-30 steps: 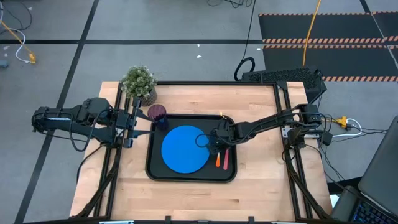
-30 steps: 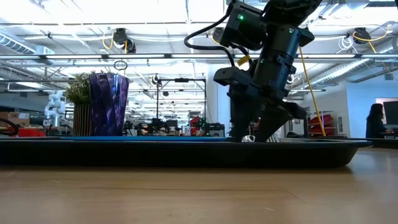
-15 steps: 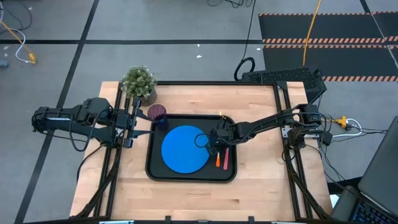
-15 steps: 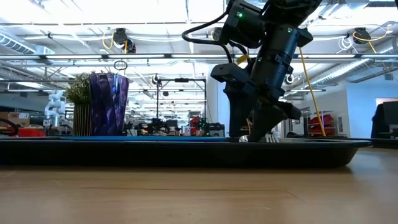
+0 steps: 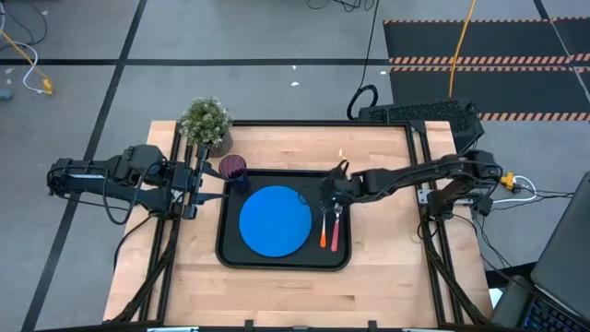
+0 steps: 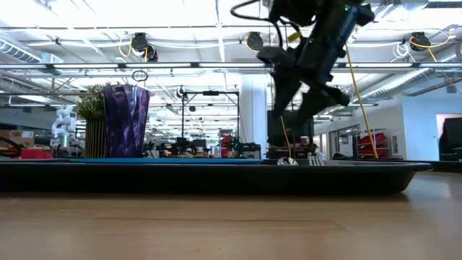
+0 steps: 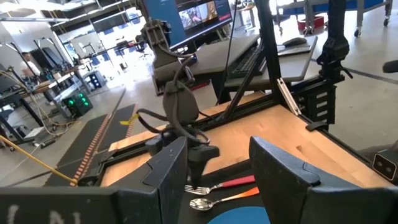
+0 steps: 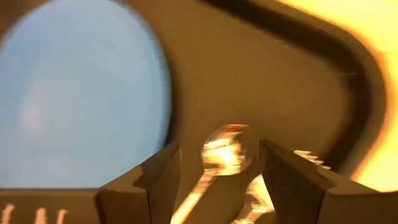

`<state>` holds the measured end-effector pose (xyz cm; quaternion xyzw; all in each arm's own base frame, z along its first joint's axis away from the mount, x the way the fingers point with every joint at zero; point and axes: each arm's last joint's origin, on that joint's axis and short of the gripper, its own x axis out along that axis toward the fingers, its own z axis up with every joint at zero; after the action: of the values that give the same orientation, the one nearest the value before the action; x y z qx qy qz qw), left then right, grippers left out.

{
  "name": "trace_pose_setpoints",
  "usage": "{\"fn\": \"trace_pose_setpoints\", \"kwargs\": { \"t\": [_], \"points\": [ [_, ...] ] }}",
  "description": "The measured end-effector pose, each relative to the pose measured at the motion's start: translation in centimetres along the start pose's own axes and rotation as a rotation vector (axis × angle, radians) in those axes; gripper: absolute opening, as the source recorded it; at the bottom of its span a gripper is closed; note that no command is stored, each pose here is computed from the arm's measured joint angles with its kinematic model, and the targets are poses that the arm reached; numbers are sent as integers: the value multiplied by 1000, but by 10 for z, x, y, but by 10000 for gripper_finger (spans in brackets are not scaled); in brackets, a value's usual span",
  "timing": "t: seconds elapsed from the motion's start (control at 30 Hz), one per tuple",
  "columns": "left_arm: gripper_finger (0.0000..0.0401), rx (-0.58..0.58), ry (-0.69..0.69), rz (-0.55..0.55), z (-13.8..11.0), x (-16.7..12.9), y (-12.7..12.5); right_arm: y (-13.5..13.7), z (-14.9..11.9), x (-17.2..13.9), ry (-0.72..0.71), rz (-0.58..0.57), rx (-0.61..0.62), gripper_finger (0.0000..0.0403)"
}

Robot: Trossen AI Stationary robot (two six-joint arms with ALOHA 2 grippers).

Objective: Pick and place plate/cup/fork/spoon on tray
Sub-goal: Adjust the pink fork on the black tray

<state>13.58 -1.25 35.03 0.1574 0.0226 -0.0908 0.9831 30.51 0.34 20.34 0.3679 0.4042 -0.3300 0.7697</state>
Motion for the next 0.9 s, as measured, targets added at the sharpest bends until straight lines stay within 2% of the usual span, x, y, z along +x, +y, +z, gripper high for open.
{"fn": "trace_pose_setpoints", "kwargs": {
  "t": [0.1,0.3,0.6,0.9],
  "points": [
    [177,0,0,0,0,0,0,-6,1,1,15,-47,25,203],
    [177,0,0,0,0,0,0,-1,-1,18,76,-2,20,203],
    [177,0,0,0,0,0,0,3,-19,19,191,-11,55,203],
    [177,0,-2,1,0,0,0,0,-34,15,204,-104,34,203]
  ]
}}
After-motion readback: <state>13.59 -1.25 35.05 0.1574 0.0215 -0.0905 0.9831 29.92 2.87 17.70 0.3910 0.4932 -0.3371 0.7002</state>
